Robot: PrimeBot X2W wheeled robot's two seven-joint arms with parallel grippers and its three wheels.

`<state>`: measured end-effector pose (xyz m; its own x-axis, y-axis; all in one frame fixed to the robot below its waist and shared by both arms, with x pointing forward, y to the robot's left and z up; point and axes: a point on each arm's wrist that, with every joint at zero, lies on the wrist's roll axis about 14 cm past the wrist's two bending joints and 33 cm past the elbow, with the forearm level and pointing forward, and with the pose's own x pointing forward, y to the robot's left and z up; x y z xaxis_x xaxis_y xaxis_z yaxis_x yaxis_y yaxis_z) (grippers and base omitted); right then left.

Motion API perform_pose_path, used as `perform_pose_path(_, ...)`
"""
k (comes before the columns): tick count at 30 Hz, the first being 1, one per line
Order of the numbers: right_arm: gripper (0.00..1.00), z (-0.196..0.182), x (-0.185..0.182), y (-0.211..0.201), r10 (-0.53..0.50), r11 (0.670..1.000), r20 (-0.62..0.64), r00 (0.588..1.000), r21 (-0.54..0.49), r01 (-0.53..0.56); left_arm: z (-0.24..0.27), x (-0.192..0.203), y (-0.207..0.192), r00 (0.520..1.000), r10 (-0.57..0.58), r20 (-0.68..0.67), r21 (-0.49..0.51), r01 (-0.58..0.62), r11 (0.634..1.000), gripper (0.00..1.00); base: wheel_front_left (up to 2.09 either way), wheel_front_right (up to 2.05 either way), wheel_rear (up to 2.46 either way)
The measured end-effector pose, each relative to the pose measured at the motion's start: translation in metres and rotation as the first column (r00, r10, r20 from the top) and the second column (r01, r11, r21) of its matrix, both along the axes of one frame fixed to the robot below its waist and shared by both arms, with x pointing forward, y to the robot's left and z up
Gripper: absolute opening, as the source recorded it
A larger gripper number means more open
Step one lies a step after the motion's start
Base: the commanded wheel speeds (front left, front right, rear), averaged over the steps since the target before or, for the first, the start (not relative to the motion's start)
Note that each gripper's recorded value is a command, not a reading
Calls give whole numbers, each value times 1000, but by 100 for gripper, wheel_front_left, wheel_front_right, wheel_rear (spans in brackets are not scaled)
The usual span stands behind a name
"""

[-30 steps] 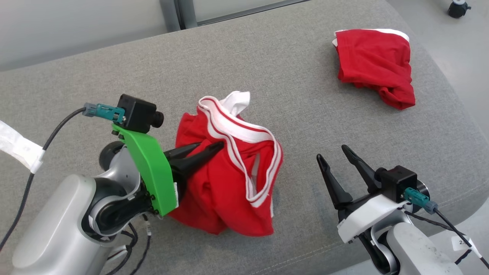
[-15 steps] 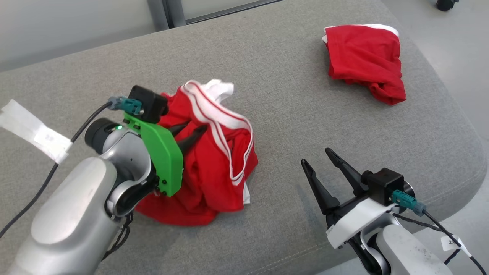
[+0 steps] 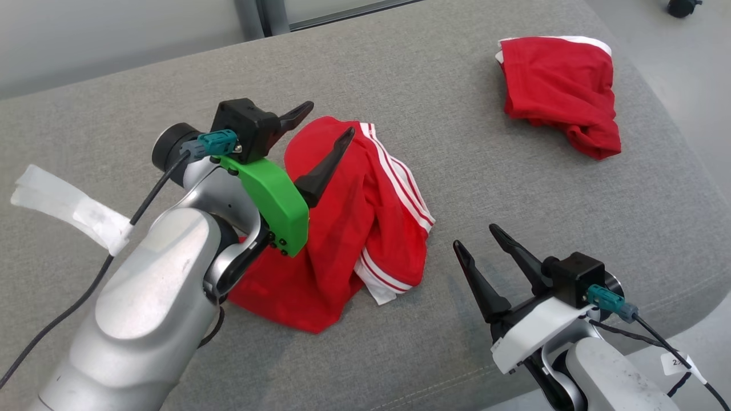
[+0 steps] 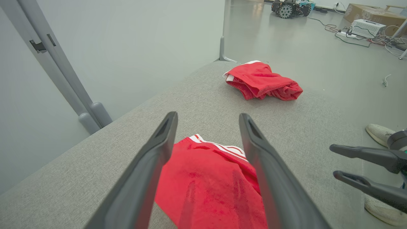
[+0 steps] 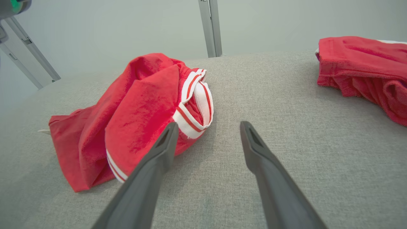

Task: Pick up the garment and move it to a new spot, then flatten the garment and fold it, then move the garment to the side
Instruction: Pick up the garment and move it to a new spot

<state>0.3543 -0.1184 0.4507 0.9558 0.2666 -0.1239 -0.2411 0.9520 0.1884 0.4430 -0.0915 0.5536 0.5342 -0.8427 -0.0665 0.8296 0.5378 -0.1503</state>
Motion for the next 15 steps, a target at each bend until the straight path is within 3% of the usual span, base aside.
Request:
perform_pose_path(7, 100, -10, -3, 19, 68, 998, -42, 997, 10, -68, 19, 1, 14, 993, 108, 40, -120, -103, 987, 100, 0, 0, 0)
perform_pose_path(15, 100, -37, -19, 54, 216, 976, -152, 965, 11, -216, 6, -6, 57, 959, 281, 29, -156, -274, 949, 100, 0, 0, 0)
